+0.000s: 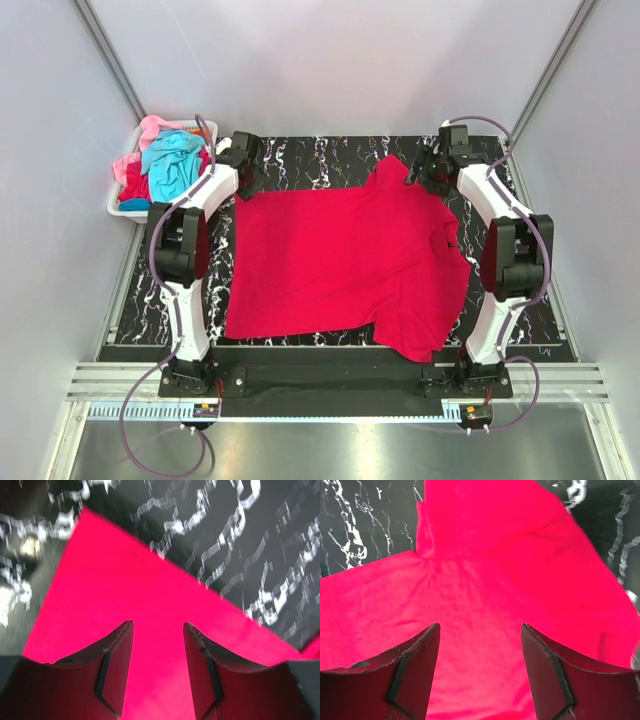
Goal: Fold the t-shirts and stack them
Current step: Flatten the tshirt out
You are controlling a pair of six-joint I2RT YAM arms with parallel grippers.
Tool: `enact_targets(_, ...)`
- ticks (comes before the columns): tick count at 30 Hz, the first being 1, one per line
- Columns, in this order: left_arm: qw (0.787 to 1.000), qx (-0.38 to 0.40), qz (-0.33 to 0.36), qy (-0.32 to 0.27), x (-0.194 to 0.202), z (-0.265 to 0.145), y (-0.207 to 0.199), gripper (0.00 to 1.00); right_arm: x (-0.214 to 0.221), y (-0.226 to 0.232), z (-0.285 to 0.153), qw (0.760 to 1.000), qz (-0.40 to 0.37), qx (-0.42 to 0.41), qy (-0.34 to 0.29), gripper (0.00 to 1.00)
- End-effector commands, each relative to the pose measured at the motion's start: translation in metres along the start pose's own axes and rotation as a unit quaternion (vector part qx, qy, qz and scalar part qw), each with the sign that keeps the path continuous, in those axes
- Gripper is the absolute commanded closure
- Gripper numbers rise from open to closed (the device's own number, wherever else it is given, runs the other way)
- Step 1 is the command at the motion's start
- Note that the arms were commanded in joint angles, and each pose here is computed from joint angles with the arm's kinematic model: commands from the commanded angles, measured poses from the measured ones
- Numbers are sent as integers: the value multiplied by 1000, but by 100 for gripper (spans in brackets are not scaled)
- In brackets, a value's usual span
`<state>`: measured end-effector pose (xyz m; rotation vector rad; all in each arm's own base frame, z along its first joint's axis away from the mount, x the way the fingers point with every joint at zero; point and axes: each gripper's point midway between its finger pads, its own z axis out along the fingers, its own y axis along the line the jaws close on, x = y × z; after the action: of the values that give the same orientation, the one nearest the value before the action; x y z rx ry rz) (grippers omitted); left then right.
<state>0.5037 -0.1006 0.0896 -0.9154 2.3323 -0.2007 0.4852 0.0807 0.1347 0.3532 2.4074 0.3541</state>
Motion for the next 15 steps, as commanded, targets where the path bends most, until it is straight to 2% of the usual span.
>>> enact_targets(1,998,-54,-16,-42,-34,16,21,51,-27,25,7,998,-13,-57,-27,28)
enact_targets(5,992,-102,-25,-68,-52,23,42,50,-26,30,20,997,-8,-80,-13,28)
enact_targets(11,989,-123,-16,-84,-63,28,48,47,-21,34,36,995,-3,-98,-4,28)
enact_targets(15,991,-115,-13,-63,-63,49,47,46,-30,38,46,994,-8,-109,-10,28)
